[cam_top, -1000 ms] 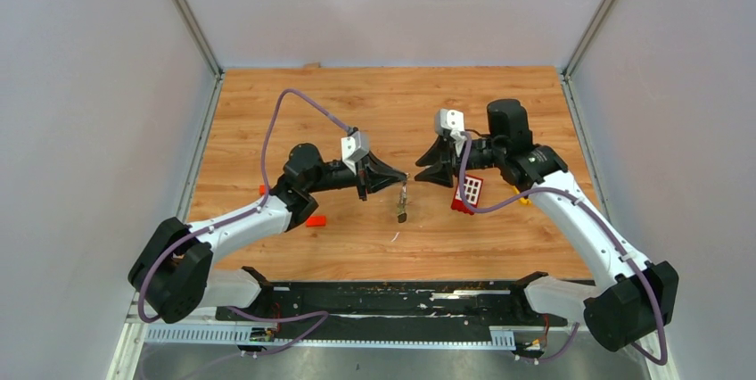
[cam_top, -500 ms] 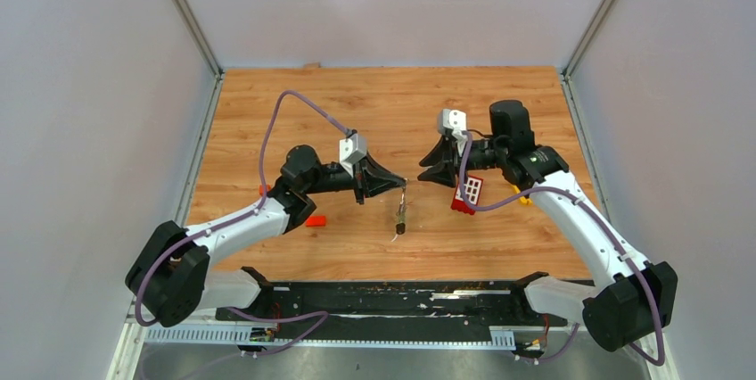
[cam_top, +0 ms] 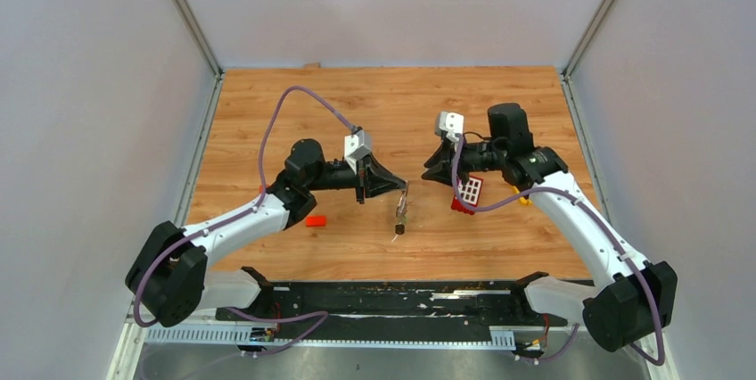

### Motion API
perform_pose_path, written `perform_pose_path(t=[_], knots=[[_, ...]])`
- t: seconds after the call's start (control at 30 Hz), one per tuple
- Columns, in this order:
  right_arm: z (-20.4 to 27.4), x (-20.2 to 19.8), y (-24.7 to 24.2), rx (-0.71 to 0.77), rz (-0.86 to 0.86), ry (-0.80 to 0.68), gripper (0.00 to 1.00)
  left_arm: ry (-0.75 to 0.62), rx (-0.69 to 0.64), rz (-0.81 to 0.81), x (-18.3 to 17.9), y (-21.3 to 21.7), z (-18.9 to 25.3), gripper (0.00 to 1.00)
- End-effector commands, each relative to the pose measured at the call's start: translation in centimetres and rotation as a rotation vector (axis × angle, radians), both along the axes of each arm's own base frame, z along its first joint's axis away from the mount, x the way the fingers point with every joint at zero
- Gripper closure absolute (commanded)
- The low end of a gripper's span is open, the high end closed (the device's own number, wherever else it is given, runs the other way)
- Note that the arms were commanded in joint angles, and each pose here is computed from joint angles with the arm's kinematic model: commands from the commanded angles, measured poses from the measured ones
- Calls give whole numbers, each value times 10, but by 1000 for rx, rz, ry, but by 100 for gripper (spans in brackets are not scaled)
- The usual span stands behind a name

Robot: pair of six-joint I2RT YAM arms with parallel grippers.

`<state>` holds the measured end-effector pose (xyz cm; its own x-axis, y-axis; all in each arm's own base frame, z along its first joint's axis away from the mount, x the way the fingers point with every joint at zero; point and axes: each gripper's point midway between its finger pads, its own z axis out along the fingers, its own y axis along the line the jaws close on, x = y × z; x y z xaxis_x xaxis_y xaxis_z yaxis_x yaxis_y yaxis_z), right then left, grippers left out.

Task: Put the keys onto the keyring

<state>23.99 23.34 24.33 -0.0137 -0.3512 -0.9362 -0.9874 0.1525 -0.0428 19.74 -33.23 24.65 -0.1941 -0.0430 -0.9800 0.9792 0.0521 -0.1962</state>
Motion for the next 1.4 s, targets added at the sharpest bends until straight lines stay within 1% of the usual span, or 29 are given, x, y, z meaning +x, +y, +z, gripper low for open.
perform_pose_path(t=[0.0,0.1,0.27,0.53,0.63,0.77,0.9,1.03,1.37], knots=[[-19,18,-11,-92,-74,-18,67,-59,-14,21,7,1,25,100],[-38,32,-19,-169,-116,-32,65,-62,13,43,11,1,24,100],[-68,59,-28,-286,-167,-25,64,-78,51,105,25,10,25,100],[-119,104,-29,-409,-230,122,65,-101,122,198,42,34,23,100],[-136,124,-27,-450,-243,145,66,-96,143,210,43,40,19,100],[-156,146,-28,-532,-198,124,66,-96,153,216,42,44,19,100],[-166,157,-27,-598,-108,151,65,-96,155,217,41,46,20,100],[-179,157,-29,-643,-54,194,64,-95,151,212,40,45,20,100],[-201,166,-35,-723,-3,220,63,-87,149,190,38,43,16,100]])
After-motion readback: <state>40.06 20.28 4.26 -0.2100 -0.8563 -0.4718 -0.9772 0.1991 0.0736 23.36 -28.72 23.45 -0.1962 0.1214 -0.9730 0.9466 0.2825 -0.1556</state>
